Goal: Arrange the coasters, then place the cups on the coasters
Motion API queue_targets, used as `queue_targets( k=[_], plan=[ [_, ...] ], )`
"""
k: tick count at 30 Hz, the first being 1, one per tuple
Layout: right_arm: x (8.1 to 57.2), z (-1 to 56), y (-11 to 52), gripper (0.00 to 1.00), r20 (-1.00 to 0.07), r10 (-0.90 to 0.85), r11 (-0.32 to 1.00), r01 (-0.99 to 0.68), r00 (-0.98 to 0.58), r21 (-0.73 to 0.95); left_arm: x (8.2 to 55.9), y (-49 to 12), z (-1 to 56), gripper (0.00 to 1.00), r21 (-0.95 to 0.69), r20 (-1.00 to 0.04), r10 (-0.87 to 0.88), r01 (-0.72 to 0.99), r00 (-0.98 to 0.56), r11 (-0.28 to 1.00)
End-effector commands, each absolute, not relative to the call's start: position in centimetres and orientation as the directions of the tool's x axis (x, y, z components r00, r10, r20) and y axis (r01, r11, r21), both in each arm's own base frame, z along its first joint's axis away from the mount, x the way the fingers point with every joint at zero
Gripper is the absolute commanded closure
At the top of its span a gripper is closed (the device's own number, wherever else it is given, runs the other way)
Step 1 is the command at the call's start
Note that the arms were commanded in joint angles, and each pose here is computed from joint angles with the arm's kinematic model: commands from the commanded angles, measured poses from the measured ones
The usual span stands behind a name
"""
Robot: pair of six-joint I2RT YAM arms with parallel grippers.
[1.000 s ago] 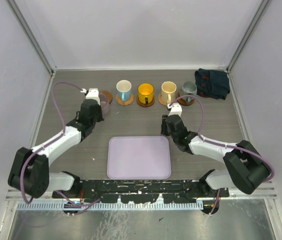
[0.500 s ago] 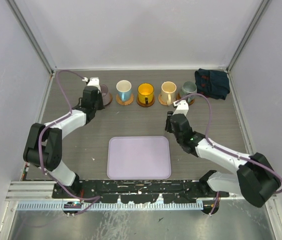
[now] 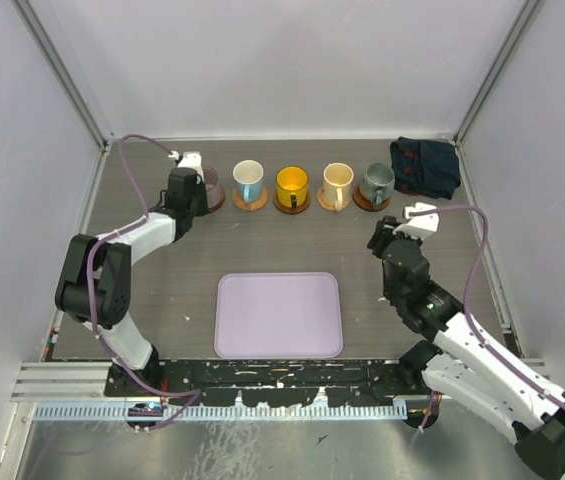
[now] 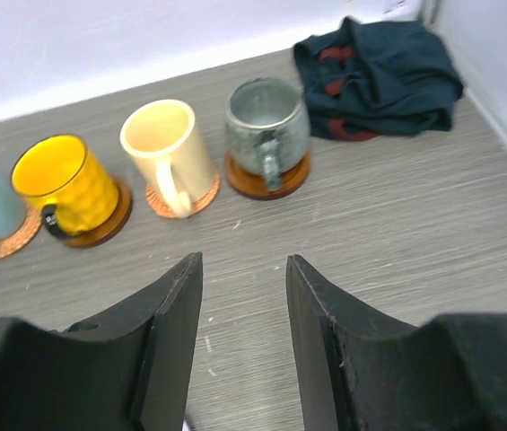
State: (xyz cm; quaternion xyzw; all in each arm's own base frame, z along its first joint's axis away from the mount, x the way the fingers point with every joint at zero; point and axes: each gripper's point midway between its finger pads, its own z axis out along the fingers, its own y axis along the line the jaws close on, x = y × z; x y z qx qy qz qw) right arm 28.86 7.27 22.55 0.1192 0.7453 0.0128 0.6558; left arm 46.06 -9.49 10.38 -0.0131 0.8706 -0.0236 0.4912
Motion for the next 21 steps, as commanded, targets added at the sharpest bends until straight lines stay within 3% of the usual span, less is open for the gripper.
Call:
queue_targets(
  k=[1, 21],
  plan=[
    [27.4, 25.4, 3.6, 0.51, -0.982, 0.185, 0.942, 0.289, -0.026, 0.170, 49.7, -9.7, 16.3, 1.00, -0.081, -0.938, -0.072, 0.011, -0.340, 0.997],
    [26.1, 26.6, 2.3, 0.50, -0.981, 0.195, 0.932, 0.311, -0.005, 0.183, 50.9, -8.4, 15.5, 1.00, -0.066, -0.942, -0.073, -0.032, -0.327, 0.997]
  ],
)
